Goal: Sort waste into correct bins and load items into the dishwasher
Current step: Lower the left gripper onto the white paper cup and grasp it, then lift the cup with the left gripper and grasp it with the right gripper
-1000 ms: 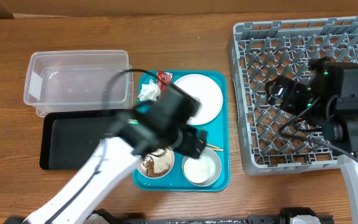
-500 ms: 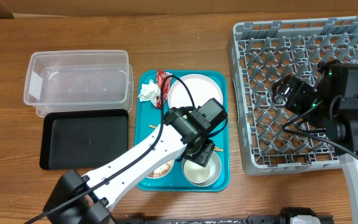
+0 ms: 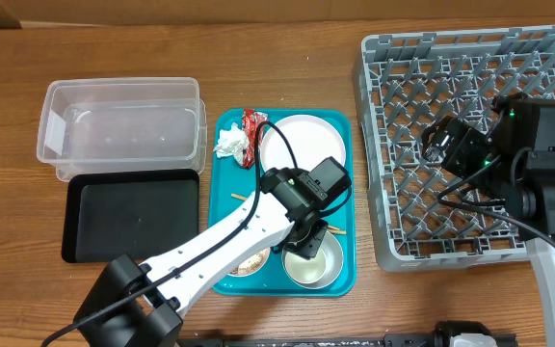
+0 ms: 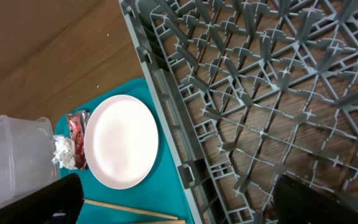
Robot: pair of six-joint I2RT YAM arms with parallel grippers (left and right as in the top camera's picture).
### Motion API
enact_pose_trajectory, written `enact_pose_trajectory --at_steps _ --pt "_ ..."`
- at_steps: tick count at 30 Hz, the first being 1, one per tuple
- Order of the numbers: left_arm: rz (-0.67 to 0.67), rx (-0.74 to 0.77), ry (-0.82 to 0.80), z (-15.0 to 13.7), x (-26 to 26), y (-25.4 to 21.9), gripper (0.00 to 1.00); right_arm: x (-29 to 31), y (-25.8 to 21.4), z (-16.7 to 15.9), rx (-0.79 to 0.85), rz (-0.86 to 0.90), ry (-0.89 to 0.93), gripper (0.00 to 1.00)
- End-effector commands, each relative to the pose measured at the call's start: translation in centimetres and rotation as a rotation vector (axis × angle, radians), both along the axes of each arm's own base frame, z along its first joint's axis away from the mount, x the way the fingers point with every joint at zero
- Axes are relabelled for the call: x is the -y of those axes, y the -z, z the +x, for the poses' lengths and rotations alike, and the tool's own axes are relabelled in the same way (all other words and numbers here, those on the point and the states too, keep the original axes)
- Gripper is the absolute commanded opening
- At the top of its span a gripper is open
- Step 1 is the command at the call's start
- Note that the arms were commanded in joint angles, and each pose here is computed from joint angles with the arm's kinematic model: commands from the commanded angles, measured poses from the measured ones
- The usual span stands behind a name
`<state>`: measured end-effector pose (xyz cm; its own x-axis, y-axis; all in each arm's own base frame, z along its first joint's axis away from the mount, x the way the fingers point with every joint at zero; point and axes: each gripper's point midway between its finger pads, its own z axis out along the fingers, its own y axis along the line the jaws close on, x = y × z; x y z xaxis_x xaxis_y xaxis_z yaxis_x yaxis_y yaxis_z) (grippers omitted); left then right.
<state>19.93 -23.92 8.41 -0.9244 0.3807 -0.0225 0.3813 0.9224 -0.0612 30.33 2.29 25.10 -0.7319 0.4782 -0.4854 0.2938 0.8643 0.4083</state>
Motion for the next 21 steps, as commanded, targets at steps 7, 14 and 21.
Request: enact_pose_trajectory --at_steps 7,14,21 --pt "0.040 -0.037 -0.071 -0.9 -1.0 1.7 0.20 0.2 -1.1 0.3 0.031 -0.001 0.014 1.00" --pt "-0.011 -0.025 -0.106 0.7 -0.6 -1.3 0.04 0.2 -1.1 0.3 0.030 -0.001 0.014 1.00" --pt "-0.204 -0.002 -0.194 4.1 -1.5 -9.1 0.04 0.2 -1.0 0.2 0.028 -0.001 0.014 1.00"
